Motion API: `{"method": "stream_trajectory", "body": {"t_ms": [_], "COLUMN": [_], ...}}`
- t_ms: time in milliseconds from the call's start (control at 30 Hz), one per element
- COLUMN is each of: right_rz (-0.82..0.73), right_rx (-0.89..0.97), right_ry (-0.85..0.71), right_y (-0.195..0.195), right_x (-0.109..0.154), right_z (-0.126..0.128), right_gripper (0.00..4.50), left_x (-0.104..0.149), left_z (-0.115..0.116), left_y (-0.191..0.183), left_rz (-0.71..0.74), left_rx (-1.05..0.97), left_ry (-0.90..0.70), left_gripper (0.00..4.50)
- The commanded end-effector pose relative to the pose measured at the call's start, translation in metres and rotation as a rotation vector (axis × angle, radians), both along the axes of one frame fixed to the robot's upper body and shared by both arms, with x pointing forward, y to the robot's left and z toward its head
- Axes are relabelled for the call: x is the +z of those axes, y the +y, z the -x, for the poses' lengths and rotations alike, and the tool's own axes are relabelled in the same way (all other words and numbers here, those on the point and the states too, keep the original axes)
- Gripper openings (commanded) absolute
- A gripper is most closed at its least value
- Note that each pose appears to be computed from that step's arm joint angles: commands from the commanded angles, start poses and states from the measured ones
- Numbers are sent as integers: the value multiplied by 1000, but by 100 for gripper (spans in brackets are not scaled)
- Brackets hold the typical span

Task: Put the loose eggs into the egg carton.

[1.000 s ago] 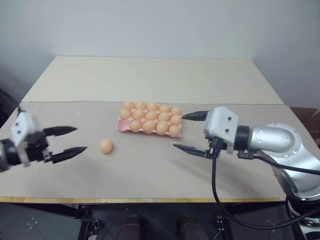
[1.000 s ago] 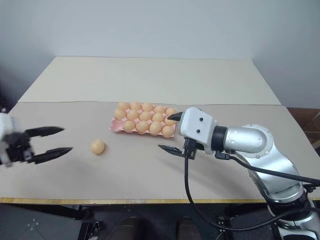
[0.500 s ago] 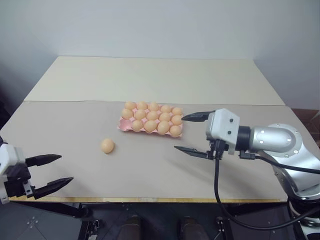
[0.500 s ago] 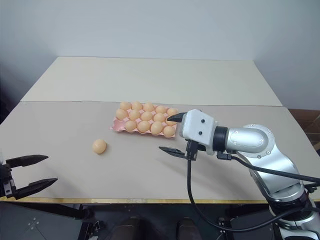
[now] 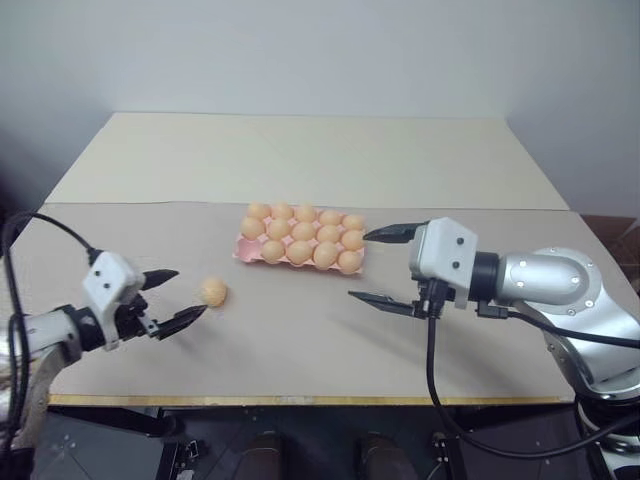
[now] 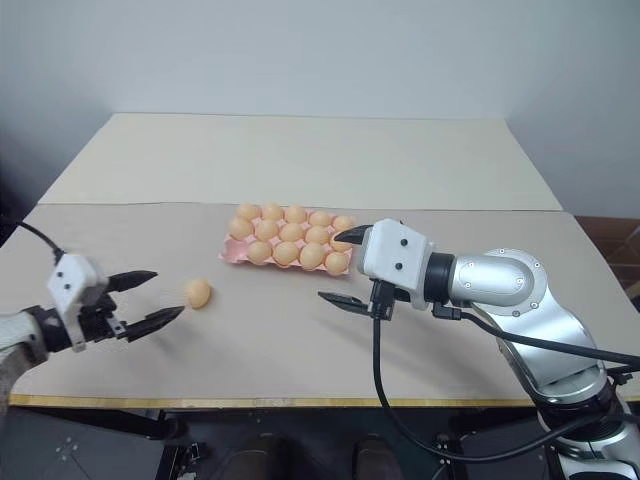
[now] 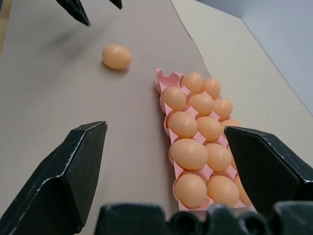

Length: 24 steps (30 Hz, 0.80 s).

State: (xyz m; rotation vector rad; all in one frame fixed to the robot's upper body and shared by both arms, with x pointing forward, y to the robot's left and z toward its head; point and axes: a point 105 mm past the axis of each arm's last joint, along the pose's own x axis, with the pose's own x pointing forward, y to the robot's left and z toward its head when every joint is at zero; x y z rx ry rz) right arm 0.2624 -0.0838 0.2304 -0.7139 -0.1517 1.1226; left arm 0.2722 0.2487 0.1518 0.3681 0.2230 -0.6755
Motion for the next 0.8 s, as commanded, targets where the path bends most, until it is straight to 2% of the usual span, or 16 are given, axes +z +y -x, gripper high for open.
{"method": "stream_trajectory", "body": {"t_ms": [33,333,667,800], "right_rz": [-3,-4,-3,-4], "right_rx": [-9,-25,-42,-48], "right_ry": [-66,-69,-69,-68], "right_y": [0,-1,-2,-2], "right_x": [12,13,11,10], "right_z": [3,5,3,3], "right_gripper": [450,450,450,450], "left_x": [-5,-23,-41,-45], "left_z": [-10,-39,-49,-49], "left_y": [-12,-28,-27,-27], "left_rz": [3,5,-32,-62], "left_rx": [9,114,172,173], "left_ry": [4,3,71,73], "left_gripper": [449,449,449,357]}}
